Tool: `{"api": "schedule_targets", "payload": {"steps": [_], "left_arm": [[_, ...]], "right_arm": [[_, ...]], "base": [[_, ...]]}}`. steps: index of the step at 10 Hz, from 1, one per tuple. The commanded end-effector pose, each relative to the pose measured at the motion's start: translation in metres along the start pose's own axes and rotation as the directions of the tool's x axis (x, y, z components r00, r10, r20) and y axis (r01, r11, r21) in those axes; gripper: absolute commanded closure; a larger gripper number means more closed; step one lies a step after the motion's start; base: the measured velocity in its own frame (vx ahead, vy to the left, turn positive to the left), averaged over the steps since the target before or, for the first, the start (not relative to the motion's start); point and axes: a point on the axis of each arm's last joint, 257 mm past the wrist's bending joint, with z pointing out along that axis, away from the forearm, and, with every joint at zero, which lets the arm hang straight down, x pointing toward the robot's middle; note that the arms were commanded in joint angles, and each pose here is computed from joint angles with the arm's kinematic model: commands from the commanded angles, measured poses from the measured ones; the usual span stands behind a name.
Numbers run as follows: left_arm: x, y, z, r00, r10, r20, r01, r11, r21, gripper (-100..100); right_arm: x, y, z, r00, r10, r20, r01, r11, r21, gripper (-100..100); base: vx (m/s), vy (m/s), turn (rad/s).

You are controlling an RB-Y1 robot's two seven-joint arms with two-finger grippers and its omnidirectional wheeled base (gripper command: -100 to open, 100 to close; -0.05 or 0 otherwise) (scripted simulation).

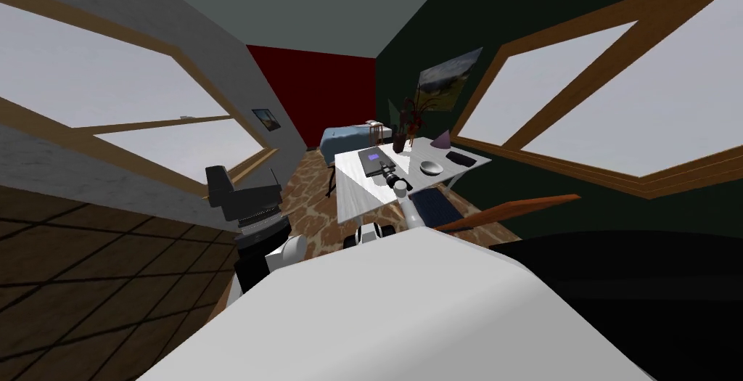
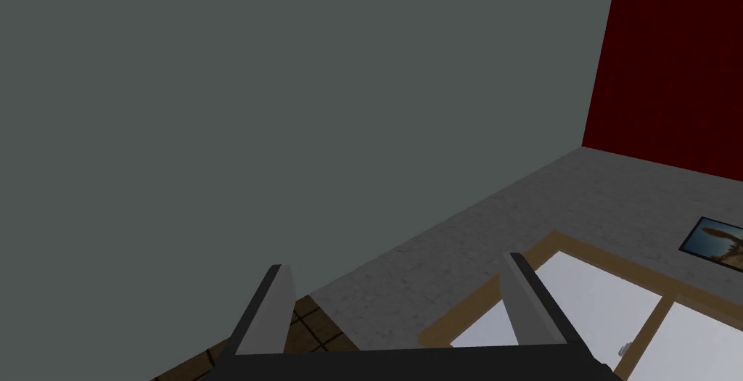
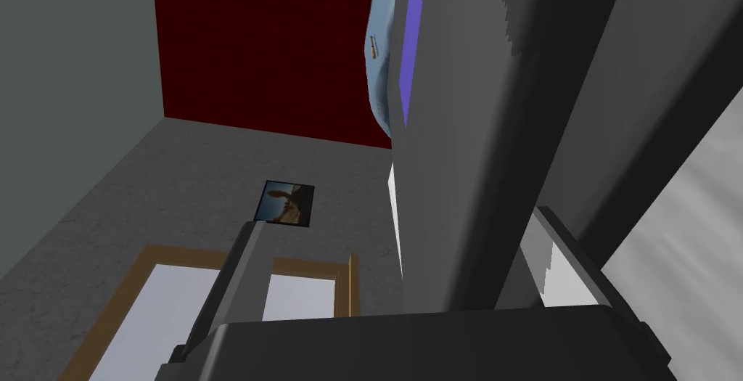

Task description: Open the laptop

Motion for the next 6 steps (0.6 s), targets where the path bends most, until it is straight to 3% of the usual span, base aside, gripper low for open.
{"api": "schedule_targets", "payload": {"steps": [1, 6], "left_arm": [[0.000, 0.000, 0.000, 1.0000, 0.000, 0.000, 0.000, 1.0000, 0.000, 0], [0.000, 0.000, 0.000, 1.0000, 0.000, 0.000, 0.000, 1.0000, 0.000, 0]], "right_arm": [[-0.003, -0.009, 0.008, 0.999, -0.001, 0.041, 0.000, 1.000, 0.011, -100], [-0.005, -0.029, 0.026, 0.993, 0.004, 0.117, -0.008, 0.999, 0.032, -100]], "base": [[-0.013, 0.037, -0.105], [-0.022, 0.064, -0.175]]}}
